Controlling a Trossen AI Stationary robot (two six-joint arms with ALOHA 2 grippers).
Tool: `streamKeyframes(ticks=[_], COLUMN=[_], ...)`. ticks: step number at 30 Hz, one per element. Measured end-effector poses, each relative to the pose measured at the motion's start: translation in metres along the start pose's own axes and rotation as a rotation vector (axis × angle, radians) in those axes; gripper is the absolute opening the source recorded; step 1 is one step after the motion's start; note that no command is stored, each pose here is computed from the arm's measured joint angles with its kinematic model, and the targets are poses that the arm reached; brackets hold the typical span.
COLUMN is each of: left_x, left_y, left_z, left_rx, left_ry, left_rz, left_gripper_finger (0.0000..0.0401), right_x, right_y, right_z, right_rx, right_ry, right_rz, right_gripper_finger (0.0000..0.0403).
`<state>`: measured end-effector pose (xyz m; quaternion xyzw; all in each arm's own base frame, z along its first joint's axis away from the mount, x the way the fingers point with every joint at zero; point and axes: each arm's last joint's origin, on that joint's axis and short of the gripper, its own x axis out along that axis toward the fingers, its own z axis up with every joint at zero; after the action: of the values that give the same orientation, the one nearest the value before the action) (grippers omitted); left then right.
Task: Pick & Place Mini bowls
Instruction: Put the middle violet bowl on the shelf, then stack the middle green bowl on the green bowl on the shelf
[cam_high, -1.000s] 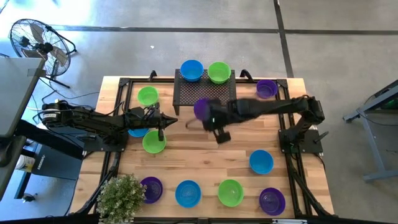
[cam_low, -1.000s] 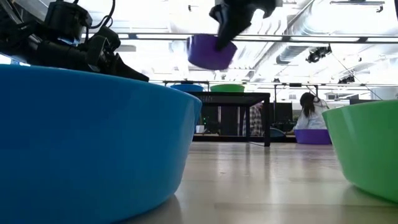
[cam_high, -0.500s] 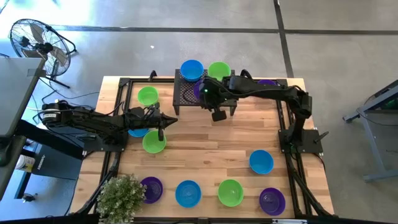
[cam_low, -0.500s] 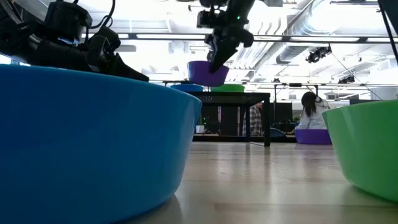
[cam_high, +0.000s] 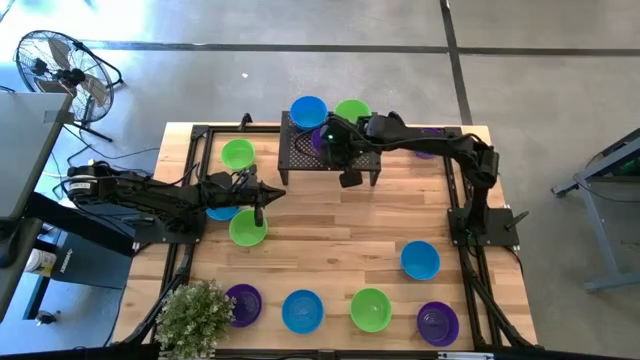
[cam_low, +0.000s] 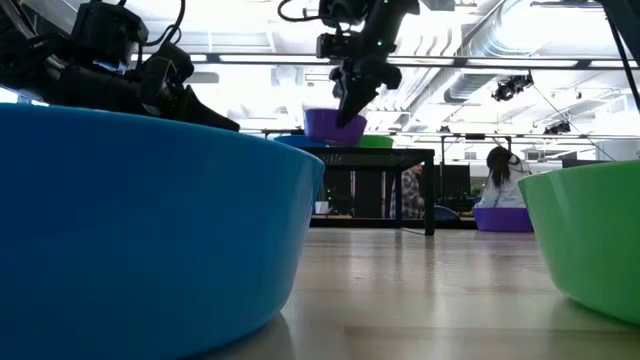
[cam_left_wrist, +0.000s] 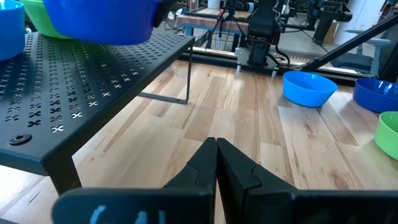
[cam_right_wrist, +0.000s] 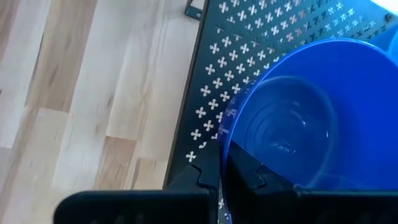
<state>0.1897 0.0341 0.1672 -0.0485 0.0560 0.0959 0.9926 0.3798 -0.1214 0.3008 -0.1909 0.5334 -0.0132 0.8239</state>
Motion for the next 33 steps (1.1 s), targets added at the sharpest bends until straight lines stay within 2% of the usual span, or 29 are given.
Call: streamKeyframes(ticks=[16, 26, 33], left_x=[0.0, 0.0, 0.0], left_y=[-0.0001, 0.0, 0.0], left_z=[-0.0001, -0.0001, -0.0002], left_rx=[0.0, 0.0, 0.0], left_ry=[0.001, 0.002, 0.002], left_rz=[0.0, 0.0, 0.0], left_gripper_finger=[0.0001, 0.0001, 0.0001], right_x=[0.0119, 0.0117, 0.0073], right_y=[0.0001, -0.0003, -0.0008], right_z=[0.0005, 0.0002, 0.001], right_rx=[-0.027, -0.019, -0.018], right_ry=[0.026, 0.035, 0.021], right_rz=[-0.005, -0.018, -0.03], right_gripper_finger=[0.0004, 0.0071, 0.0091])
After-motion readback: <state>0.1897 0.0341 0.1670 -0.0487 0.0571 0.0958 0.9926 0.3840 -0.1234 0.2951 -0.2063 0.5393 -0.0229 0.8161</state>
